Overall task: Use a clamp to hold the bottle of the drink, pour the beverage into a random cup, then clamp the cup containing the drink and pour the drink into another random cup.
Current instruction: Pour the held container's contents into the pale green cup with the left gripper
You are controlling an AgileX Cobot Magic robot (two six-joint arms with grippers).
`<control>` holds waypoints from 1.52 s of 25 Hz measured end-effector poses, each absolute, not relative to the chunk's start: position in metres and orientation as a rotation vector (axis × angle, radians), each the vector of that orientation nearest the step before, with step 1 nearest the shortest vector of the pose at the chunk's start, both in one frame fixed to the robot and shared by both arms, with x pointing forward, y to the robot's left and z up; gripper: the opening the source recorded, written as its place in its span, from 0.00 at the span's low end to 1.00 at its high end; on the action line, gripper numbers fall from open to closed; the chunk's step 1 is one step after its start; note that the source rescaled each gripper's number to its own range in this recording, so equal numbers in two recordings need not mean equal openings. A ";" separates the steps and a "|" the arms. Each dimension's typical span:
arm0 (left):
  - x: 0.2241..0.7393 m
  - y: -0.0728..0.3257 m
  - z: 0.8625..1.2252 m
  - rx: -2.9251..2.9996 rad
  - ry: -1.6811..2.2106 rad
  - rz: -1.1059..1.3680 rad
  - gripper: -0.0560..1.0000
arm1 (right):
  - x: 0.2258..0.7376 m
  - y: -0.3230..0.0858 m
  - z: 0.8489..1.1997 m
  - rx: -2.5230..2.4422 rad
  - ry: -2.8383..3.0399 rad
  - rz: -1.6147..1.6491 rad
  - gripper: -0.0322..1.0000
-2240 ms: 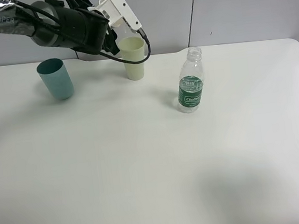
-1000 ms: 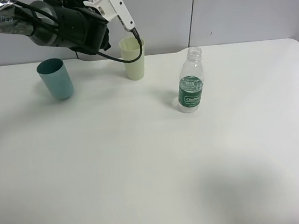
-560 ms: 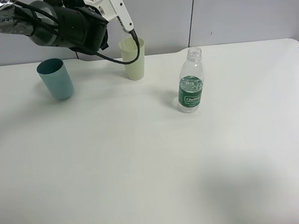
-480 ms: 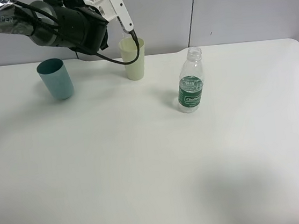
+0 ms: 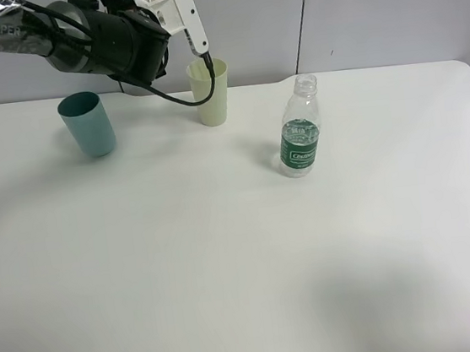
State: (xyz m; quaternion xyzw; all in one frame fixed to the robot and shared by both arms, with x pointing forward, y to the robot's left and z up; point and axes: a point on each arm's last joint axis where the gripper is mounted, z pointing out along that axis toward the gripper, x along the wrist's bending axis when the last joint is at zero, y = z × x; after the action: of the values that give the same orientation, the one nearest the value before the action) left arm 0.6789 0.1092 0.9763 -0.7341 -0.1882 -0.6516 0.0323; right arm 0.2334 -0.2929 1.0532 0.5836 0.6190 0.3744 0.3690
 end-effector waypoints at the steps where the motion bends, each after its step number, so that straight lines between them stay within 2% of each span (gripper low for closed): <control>1: 0.679 0.109 0.976 -2.260 -0.578 -2.005 0.05 | 0.233 -0.293 1.053 1.498 1.589 0.961 0.78; 38: 0.683 0.095 0.994 -2.054 -0.008 -2.124 0.05 | 0.233 -0.293 1.053 1.498 1.589 0.961 0.78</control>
State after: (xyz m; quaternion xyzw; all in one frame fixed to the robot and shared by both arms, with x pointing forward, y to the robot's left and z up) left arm 0.6833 0.0950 0.9938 -0.6921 -0.0026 -0.7157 0.0932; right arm 0.2334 -0.2929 1.0532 0.5836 0.6190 0.3744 0.3690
